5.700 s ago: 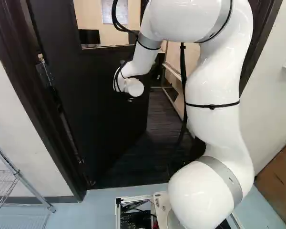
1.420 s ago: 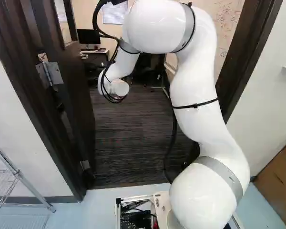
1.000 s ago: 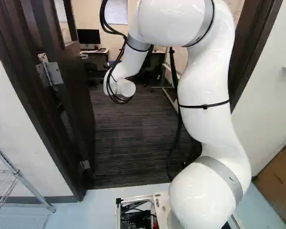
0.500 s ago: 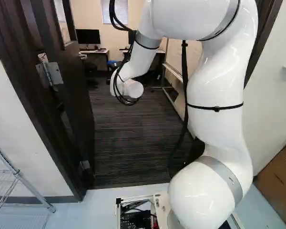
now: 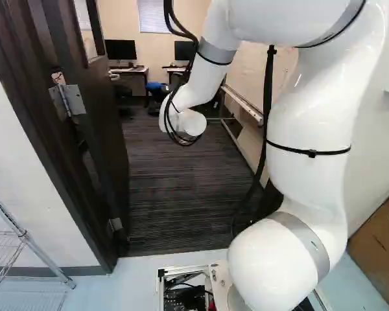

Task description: Open the door and move inside

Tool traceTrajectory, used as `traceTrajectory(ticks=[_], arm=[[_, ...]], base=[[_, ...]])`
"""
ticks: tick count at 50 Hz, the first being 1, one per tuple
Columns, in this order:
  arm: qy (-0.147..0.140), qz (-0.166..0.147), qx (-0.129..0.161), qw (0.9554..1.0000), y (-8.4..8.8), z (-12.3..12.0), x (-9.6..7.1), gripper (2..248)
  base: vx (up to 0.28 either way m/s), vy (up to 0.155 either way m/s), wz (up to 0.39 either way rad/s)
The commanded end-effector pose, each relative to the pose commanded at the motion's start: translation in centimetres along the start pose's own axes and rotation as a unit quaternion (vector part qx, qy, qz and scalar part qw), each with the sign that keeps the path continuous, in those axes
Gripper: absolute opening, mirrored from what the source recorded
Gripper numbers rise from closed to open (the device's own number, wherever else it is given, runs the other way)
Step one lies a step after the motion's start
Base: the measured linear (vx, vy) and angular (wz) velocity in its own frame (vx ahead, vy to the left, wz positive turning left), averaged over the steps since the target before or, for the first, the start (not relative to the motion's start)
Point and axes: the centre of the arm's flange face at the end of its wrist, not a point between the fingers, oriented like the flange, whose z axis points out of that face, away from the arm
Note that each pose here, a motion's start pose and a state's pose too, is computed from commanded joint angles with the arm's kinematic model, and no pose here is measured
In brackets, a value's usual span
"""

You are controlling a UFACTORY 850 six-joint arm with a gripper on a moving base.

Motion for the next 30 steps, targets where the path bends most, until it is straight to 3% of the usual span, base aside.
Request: traceTrajectory(ticks=[30], arm=[[-0.003, -0.001, -0.008, 1.0, 1.3, -1.5, -0.3, 247]], base=[[0.0, 0.0, 0.0]])
